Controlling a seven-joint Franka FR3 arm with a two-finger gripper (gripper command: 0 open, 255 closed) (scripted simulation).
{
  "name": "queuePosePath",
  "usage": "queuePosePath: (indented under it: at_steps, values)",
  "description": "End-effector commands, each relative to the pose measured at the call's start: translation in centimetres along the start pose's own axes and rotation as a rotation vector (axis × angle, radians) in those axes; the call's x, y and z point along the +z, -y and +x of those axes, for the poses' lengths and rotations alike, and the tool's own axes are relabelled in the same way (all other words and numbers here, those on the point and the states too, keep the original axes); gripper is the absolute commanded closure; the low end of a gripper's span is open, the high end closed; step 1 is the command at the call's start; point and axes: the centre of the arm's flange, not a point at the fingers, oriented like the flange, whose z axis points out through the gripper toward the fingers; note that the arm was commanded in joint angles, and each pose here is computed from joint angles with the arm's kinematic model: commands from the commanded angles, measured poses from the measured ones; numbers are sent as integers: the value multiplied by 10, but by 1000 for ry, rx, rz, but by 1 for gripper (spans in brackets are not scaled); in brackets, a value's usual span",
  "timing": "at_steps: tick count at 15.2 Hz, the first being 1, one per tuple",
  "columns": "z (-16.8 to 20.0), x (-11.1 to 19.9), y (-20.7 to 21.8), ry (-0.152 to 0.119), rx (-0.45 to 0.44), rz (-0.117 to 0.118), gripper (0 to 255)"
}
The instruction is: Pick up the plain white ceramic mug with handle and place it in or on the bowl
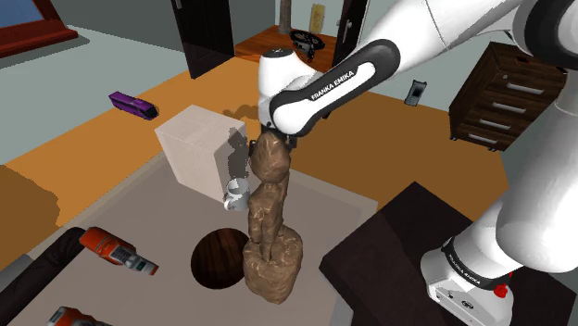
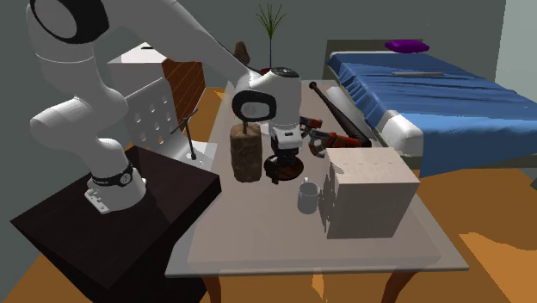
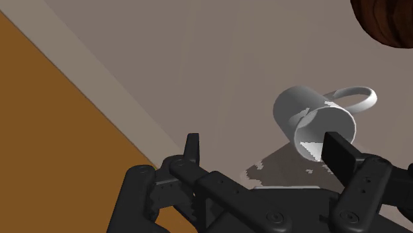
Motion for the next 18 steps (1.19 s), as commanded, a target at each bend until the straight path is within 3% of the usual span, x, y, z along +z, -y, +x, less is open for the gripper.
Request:
queuePosePath:
  at_steps: [1,10,18]
  values:
    - [12,22,14,10,9,0,0]
    - [59,119,70,56,45,0,0]
    - [57,160,71,56,45,0,0]
